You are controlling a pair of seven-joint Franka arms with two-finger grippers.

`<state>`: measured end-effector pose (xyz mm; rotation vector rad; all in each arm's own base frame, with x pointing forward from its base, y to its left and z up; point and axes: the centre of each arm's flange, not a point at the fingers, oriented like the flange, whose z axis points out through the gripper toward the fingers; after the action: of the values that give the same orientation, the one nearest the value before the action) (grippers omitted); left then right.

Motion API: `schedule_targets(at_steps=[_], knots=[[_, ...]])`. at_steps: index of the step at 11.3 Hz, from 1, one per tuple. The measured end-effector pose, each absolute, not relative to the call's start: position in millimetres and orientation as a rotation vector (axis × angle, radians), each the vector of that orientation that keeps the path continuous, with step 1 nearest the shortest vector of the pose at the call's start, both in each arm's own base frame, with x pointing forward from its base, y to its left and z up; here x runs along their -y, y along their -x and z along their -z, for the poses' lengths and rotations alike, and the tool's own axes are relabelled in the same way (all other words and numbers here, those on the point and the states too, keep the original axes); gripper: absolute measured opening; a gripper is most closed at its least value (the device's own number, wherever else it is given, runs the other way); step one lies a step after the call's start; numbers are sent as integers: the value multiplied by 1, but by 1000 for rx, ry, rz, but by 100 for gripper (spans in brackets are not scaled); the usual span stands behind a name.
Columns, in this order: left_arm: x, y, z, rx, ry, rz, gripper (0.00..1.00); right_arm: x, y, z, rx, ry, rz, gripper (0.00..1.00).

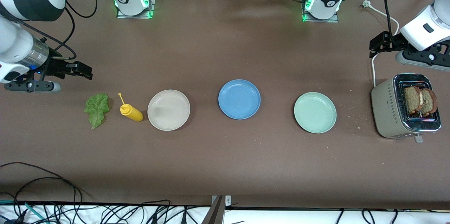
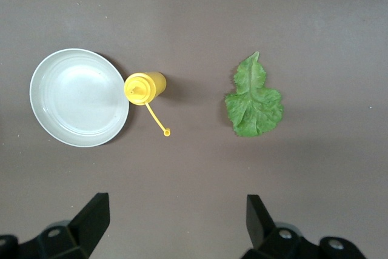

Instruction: Make sandwich in blue plate with both arms

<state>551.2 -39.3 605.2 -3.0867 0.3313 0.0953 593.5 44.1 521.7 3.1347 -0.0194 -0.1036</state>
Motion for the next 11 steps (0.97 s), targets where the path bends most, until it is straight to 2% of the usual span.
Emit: schedule_targets(at_steps=[11], knots=[[33, -557, -592, -317, 3090, -135, 100, -44, -595, -516, 19, -3133, 119, 100]])
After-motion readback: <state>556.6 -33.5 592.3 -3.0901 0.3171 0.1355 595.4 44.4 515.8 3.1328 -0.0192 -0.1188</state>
